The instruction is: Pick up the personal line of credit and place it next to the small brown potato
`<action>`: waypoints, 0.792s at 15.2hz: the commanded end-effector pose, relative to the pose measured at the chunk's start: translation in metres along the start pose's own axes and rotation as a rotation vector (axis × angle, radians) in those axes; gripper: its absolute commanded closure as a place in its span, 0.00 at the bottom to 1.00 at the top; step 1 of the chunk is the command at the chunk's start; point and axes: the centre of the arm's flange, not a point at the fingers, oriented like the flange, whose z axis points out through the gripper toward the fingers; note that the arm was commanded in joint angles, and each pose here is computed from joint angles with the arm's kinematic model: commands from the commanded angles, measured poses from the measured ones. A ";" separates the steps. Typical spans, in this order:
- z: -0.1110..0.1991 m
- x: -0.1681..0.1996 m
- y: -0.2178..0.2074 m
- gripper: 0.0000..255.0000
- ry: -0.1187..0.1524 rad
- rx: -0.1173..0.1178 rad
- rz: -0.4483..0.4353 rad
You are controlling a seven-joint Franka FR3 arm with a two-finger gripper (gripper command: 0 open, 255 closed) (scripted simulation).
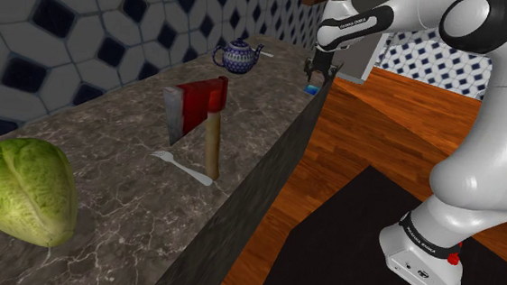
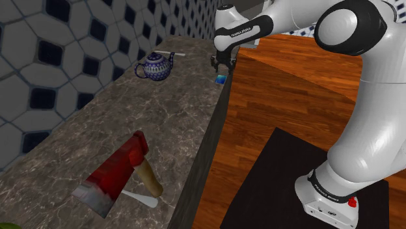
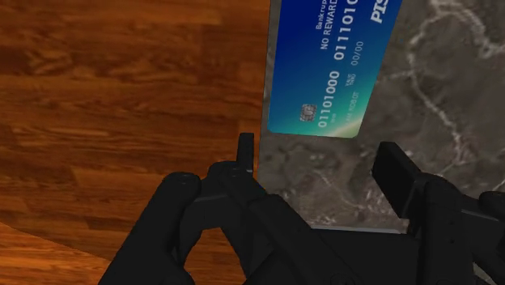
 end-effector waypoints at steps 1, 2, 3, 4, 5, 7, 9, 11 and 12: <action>0.000 0.000 0.000 0.00 0.000 0.000 0.000; 0.000 0.000 0.000 0.00 0.000 0.000 0.000; 0.000 0.000 0.000 0.00 0.000 0.000 0.000; 0.000 0.000 0.000 0.00 0.000 0.000 0.000; 0.000 0.000 0.000 0.00 0.000 0.000 0.000; -0.026 0.000 0.000 0.00 0.000 0.000 0.000; -0.050 0.000 0.000 0.00 0.000 0.000 0.000; -0.050 0.000 0.000 0.00 0.000 0.000 0.000; -0.050 0.000 0.000 0.00 0.000 0.000 0.000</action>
